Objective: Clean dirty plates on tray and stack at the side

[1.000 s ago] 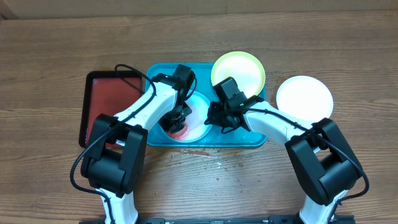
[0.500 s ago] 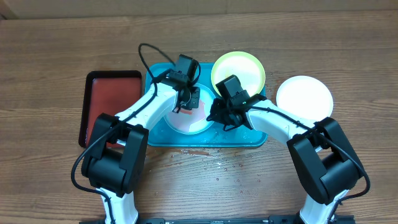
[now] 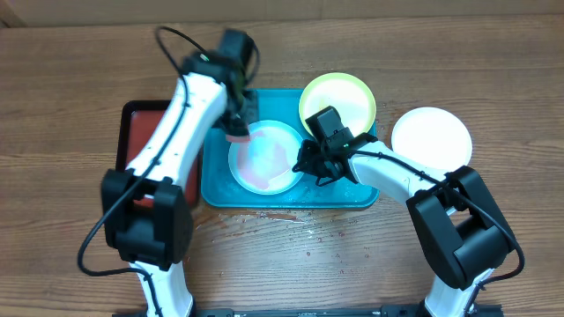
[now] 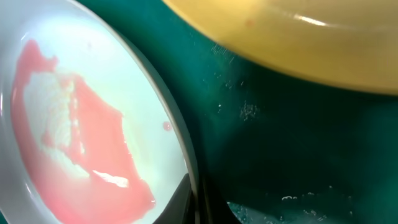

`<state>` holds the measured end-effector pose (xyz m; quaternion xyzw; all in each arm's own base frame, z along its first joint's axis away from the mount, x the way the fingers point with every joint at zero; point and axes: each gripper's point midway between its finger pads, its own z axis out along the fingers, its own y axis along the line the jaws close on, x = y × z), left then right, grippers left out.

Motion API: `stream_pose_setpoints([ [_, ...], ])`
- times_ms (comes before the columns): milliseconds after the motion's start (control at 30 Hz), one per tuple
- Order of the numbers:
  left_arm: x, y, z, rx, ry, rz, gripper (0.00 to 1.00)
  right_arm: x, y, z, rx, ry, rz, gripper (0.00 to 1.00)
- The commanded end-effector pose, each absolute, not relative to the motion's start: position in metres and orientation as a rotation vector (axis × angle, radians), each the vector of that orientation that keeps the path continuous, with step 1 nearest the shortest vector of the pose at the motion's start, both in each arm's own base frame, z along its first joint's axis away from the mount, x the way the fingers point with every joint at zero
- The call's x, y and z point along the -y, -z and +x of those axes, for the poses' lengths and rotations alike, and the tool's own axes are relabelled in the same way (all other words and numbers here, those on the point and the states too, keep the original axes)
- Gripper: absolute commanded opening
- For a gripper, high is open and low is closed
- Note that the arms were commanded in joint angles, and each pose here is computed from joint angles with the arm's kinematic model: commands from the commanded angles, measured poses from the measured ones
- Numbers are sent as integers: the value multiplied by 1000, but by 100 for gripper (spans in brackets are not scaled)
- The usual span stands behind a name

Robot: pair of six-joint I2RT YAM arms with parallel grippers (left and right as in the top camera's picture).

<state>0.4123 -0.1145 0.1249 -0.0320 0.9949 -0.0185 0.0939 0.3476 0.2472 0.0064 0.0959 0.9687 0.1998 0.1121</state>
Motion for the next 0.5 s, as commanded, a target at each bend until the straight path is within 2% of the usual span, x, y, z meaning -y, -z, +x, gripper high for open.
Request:
stream_pose_setpoints([
  [0, 104, -158, 418, -2914, 58, -200, 4, -253, -2, 340, -2883, -602, 253, 4],
  [167, 102, -160, 415, -2927, 50, -204, 4, -253, -21, 342, -2916, -539, 190, 4],
  [467, 102, -158, 415, -2926, 52, -230, 4, -230, -76, 340, -2804, -76, 36, 4],
])
